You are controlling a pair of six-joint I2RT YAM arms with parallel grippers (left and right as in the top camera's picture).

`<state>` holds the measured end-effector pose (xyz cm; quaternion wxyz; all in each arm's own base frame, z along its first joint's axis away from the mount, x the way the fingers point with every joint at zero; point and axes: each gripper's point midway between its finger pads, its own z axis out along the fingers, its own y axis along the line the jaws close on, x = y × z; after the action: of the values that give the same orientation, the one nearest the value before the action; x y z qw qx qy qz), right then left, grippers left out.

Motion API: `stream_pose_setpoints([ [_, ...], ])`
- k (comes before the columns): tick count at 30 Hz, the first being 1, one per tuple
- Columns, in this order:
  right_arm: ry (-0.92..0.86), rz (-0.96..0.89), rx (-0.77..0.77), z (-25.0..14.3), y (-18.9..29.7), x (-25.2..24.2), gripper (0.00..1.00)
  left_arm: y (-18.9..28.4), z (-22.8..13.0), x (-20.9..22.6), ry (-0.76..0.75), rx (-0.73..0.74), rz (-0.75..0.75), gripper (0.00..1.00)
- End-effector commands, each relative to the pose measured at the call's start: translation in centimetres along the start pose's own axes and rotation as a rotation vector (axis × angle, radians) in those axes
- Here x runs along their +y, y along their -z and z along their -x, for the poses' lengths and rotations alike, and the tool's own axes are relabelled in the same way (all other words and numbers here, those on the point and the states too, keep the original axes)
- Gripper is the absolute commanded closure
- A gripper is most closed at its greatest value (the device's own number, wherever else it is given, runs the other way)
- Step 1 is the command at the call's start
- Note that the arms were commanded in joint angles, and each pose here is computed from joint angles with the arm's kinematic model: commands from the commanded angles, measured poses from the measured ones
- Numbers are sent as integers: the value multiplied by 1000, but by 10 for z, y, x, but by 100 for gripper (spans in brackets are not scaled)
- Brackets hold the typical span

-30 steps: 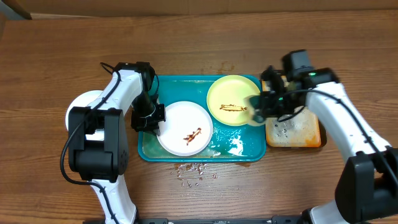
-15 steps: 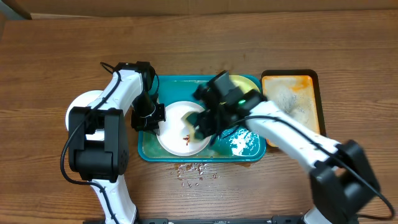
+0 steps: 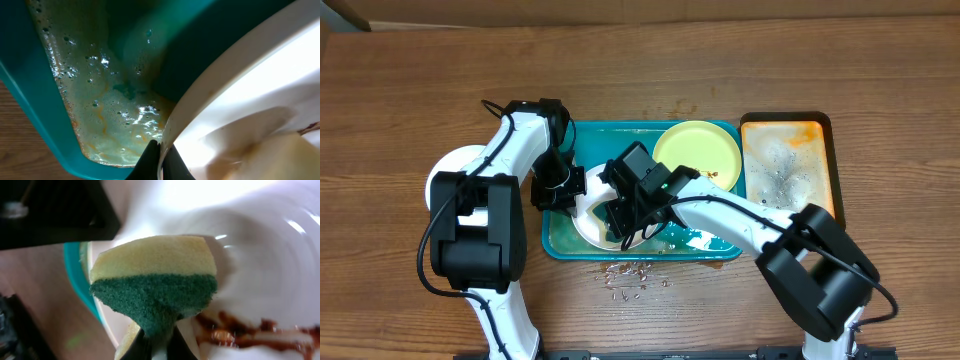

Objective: Clean dirty plates on tray and stack at the side
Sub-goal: 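Scrub the white plate held by left gripper with the sponge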

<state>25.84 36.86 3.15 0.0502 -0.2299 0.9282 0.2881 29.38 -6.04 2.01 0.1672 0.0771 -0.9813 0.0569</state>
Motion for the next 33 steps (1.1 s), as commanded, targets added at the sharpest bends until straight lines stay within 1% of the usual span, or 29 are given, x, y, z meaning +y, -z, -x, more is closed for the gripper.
stream_pose_setpoints([
  [1, -17, -36, 1, 0, -12, -10, 96, -1, 4, 0, 8, -8, 22, 96],
  [4, -38, -110, -2, -2, -16, -26, 96, -1, 4, 0, 8, -7, 23, 96],
  [7, -164, -324, -60, 2, -6, -67, 96, -1, 4, 0, 8, -6, 23, 96],
  [9, -226, -416, -85, 2, 2, -86, 96, -1, 3, 1, 8, -3, 25, 96],
  [15, -265, -547, -130, 7, 19, -119, 96, -2, 2, 1, 9, 0, 28, 96],
  [20, -236, -608, -231, 29, 29, -131, 96, -2, 3, 1, 9, -2, 27, 96],
  [21, -212, -618, -250, 34, 31, -132, 96, -2, 3, 1, 9, -3, 27, 96],
  [23, -111, -596, -271, 47, 29, -126, 96, -2, 3, 1, 9, -3, 27, 96],
  [25, 26, -546, -247, 54, 25, -112, 96, -2, 3, 1, 9, -3, 27, 96],
  [26, 61, -537, -238, 56, 26, -108, 96, -2, 3, 1, 8, -4, 27, 96],
  [27, 80, -539, -236, 58, 29, -104, 96, -2, 3, 1, 8, -4, 27, 96],
  [30, 97, -522, -295, 73, 55, -84, 96, -2, 4, 1, 7, -10, 26, 96],
  [33, 88, -532, -393, 88, 91, -72, 96, -2, 4, 1, 7, -9, 26, 96],
])
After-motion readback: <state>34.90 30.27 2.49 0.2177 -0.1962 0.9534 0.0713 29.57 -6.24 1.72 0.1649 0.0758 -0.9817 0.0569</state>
